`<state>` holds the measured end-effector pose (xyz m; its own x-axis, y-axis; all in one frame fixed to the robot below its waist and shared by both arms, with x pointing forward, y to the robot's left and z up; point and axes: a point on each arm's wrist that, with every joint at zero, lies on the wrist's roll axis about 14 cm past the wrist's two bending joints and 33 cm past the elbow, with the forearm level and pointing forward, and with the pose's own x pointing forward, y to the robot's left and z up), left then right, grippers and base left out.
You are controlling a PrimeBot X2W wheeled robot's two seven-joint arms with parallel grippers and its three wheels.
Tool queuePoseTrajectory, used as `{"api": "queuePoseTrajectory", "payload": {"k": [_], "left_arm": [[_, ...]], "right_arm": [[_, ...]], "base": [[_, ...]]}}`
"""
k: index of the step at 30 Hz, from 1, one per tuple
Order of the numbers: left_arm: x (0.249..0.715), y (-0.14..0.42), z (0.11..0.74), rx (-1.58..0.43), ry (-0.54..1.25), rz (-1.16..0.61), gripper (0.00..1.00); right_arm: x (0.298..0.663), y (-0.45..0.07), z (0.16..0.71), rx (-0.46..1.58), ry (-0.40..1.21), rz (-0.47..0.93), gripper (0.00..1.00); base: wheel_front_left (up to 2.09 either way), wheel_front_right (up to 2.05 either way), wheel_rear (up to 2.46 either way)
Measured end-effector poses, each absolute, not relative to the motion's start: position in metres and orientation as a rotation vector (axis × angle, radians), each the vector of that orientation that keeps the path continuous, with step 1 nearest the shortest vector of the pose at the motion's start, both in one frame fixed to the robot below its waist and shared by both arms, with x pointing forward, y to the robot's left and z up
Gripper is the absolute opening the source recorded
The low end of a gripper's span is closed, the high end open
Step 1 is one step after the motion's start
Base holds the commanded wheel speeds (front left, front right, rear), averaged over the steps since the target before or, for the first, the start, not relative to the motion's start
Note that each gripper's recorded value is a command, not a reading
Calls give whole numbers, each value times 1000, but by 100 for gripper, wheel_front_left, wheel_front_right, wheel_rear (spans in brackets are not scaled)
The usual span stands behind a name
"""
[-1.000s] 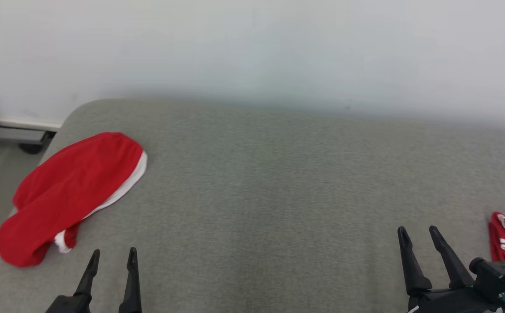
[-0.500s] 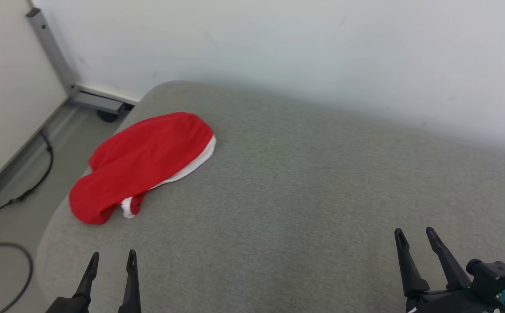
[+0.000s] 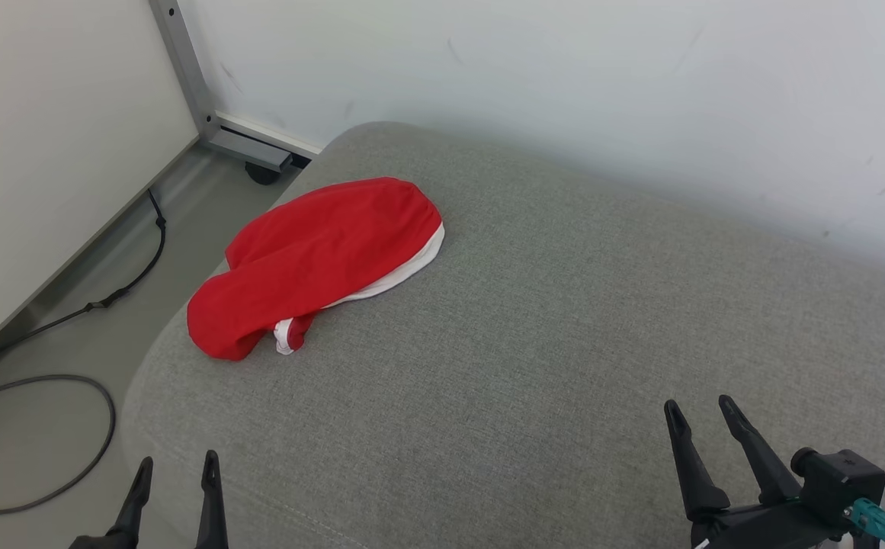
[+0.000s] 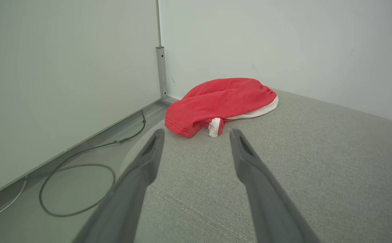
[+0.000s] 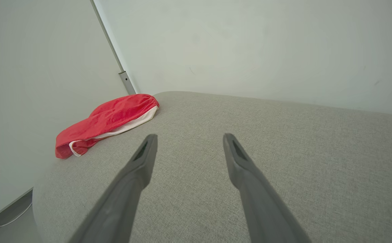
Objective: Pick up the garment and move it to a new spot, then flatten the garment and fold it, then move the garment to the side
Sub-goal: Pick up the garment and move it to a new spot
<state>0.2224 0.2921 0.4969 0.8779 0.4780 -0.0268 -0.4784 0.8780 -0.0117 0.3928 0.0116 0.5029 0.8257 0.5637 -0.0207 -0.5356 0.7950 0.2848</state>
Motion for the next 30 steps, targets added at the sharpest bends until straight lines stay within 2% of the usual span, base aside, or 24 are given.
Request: {"api": "queuePoseTrajectory", "payload": {"k": [7,13,20,30], "left_arm": [[232,287,478,-91,122,465,100],[285,301,491,-110,178,403,100],[338,316,486,-102,340,351,100],[381,333,440,-176,601,394,100]], "right_arm": [[397,9,501,248,108,598,100],[408,-2,497,196,111,603,100],[420,-6,491,142,126,631,100],[438,-28,480,89,155,621,100]], "base": [[0,0,0],[0,0,0],[0,0,0],[0,0,0]]}}
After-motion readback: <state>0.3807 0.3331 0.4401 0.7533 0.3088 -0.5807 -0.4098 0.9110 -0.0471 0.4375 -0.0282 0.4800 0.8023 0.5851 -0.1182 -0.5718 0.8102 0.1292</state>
